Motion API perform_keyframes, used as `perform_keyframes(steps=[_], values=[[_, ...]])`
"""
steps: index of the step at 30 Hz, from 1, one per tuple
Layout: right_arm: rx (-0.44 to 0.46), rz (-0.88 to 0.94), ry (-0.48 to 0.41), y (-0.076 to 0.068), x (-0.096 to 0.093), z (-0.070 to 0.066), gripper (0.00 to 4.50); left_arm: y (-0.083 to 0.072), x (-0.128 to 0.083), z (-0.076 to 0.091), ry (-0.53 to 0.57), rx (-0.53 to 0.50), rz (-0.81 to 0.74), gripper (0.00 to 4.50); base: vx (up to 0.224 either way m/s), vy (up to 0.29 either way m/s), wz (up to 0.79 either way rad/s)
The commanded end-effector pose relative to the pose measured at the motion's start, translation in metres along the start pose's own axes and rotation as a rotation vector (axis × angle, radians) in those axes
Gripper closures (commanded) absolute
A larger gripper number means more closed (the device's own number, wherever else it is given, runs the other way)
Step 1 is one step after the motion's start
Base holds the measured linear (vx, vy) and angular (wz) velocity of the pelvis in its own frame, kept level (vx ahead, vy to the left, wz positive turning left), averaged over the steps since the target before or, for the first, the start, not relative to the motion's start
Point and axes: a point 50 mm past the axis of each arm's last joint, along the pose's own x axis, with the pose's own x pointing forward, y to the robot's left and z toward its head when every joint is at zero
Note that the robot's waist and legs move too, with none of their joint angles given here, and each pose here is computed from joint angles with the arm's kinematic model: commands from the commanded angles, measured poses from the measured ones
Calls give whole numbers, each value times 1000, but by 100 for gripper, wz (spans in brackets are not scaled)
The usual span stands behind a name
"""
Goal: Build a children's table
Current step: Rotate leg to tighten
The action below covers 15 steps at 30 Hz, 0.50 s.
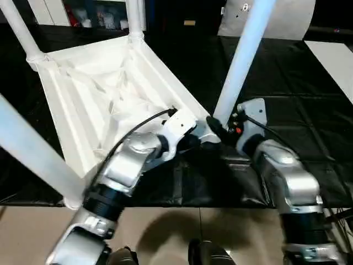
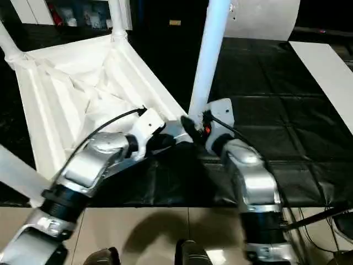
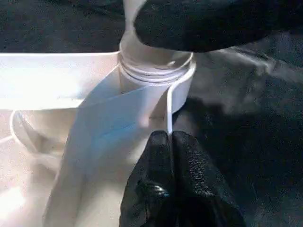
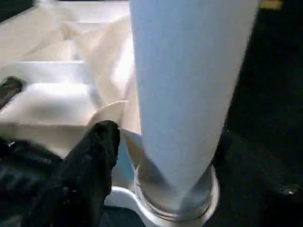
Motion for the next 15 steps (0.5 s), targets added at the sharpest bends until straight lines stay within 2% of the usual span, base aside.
perform_keyframes(steps=[1, 2, 4, 5, 6, 11, 14, 15], values=[[-21, 101, -16, -1, -6, 3, 77, -3, -4, 1, -20, 39, -70, 450, 0, 0, 0], [-28, 113, -13, -3, -8, 3, 77, -2, -5, 0, -17, 46, -79, 450, 0, 0, 0], [-95, 225, 34, -11, -19, 3, 64, 0, -11, -3, -1, 95, -162, 450, 0, 0, 0], [-95, 225, 34, -11, -19, 3, 64, 0, -11, -3, -1, 95, -162, 450, 0, 0, 0], [-134, 346, 80, -16, -28, 3, 34, 1, -18, -5, 18, 148, -254, 450, 0, 0, 0], [-154, 517, 150, -20, -40, 3, 9, 0, -27, -7, 51, 227, -402, 450, 0, 0, 0], [-178, 573, 179, -21, -41, 2, 9, -1, -31, -9, 72, 254, -465, 450, 0, 0, 0], [-188, 648, 199, -21, -42, 2, 9, -2, -34, -10, 92, 291, -535, 450, 0, 0, 0]])
